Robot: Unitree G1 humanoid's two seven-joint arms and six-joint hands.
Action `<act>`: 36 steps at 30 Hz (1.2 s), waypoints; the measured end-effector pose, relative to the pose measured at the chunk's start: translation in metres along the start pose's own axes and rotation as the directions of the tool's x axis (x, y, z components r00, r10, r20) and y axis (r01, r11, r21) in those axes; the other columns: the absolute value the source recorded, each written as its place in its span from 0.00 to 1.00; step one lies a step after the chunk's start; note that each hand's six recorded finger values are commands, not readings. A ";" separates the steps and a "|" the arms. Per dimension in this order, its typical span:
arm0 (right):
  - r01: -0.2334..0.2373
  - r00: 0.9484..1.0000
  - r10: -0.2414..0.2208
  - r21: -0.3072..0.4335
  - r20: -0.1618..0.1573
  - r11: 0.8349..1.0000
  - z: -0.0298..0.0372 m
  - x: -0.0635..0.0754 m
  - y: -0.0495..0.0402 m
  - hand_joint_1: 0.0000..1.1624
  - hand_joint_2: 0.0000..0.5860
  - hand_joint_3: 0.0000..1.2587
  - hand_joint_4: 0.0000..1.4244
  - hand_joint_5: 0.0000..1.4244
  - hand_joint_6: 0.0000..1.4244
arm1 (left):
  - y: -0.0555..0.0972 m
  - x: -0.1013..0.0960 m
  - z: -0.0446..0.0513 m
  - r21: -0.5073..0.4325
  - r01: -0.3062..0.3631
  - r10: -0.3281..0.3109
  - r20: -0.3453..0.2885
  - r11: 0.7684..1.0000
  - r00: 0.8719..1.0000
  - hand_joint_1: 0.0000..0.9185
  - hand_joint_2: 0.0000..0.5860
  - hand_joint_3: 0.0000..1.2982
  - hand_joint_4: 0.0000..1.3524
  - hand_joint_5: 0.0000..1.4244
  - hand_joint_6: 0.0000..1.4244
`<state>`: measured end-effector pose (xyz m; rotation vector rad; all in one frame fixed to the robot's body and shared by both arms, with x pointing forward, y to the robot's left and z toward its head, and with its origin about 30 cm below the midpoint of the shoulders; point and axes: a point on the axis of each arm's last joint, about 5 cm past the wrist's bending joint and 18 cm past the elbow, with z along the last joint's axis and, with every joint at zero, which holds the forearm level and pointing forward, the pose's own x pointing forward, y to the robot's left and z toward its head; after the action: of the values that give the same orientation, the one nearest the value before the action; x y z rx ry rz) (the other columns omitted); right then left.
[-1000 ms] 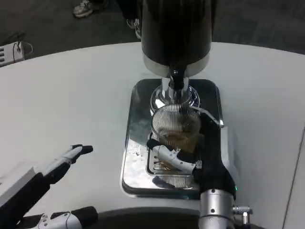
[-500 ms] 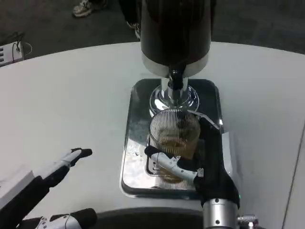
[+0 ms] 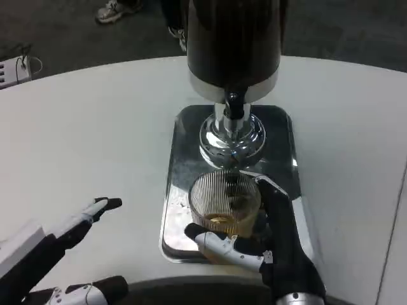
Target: Grasp the cup under the faucet to collect the drink, then remove the cup.
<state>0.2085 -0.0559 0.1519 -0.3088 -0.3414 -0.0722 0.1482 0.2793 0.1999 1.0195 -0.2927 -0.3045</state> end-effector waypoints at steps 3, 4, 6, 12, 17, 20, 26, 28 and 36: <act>-0.019 1.000 0.019 0.019 0.005 1.000 0.0056 -0.006 -0.0052 0.86 0.37 0.87 0.92 0.99 0.97 | 0.000 0.000 -0.0007 -0.001 0.001 -0.001 -0.002 1.000 1.000 0.00 0.14 0.05 0.00 0.05 0.12; -0.027 1.000 0.026 0.027 0.008 0.999 0.0077 -0.010 -0.0067 0.86 0.37 0.87 0.92 0.99 0.97 | 0.000 0.000 -0.0011 -0.002 0.001 -0.001 -0.003 1.000 1.000 0.00 0.14 0.05 0.00 0.05 0.12; -0.049 0.999 0.048 0.039 0.007 0.998 0.0110 -0.017 -0.0084 0.86 0.37 0.87 0.92 0.98 0.97 | 0.000 0.000 -0.0016 -0.003 0.001 -0.001 -0.003 1.000 1.000 0.00 0.14 0.05 0.00 0.05 0.12; -0.082 0.997 0.082 0.065 0.002 0.995 0.0208 -0.027 -0.0171 0.86 0.37 0.87 0.92 0.98 0.98 | 0.000 0.000 -0.0023 -0.001 -0.001 0.001 0.007 1.000 1.000 0.00 0.14 0.05 0.00 0.05 0.12; -0.105 0.994 0.103 0.061 0.041 0.993 0.0311 -0.035 -0.0295 0.86 0.37 0.87 0.92 0.99 0.98 | 0.000 0.000 -0.0022 0.003 -0.002 0.002 0.023 1.000 1.000 0.00 0.13 0.05 0.00 0.05 0.12; -0.131 0.990 0.129 0.051 0.051 0.990 0.0351 -0.041 -0.0340 0.86 0.37 0.87 0.92 0.99 0.98 | 0.000 -0.001 -0.0020 0.008 -0.003 0.003 0.032 1.000 0.999 0.00 0.13 0.05 0.00 0.04 0.12; -0.170 0.983 0.167 0.041 0.080 0.985 0.0453 -0.051 -0.0460 0.86 0.37 0.87 0.92 0.99 0.98 | -0.001 -0.003 0.0002 0.021 0.001 -0.002 0.055 1.000 0.998 0.00 0.13 0.03 0.00 0.01 0.09; -0.185 0.979 0.182 0.031 0.090 0.982 0.0480 -0.054 -0.0504 0.86 0.37 0.87 0.92 0.99 0.97 | -0.002 -0.005 0.0026 0.029 0.009 -0.011 0.064 1.000 0.998 0.00 0.13 0.03 0.00 0.01 0.09; -0.218 0.972 0.219 -0.012 0.090 0.976 0.0490 -0.056 -0.0600 0.86 0.36 0.87 0.92 0.99 0.97 | -0.002 -0.009 0.0106 0.090 0.022 -0.030 0.085 0.996 0.996 0.00 0.12 0.01 0.00 0.00 0.07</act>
<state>0.1333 -0.0968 0.1940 -0.3509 -0.3956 0.1587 0.1354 0.2735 0.2024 1.1003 -0.3746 -0.3621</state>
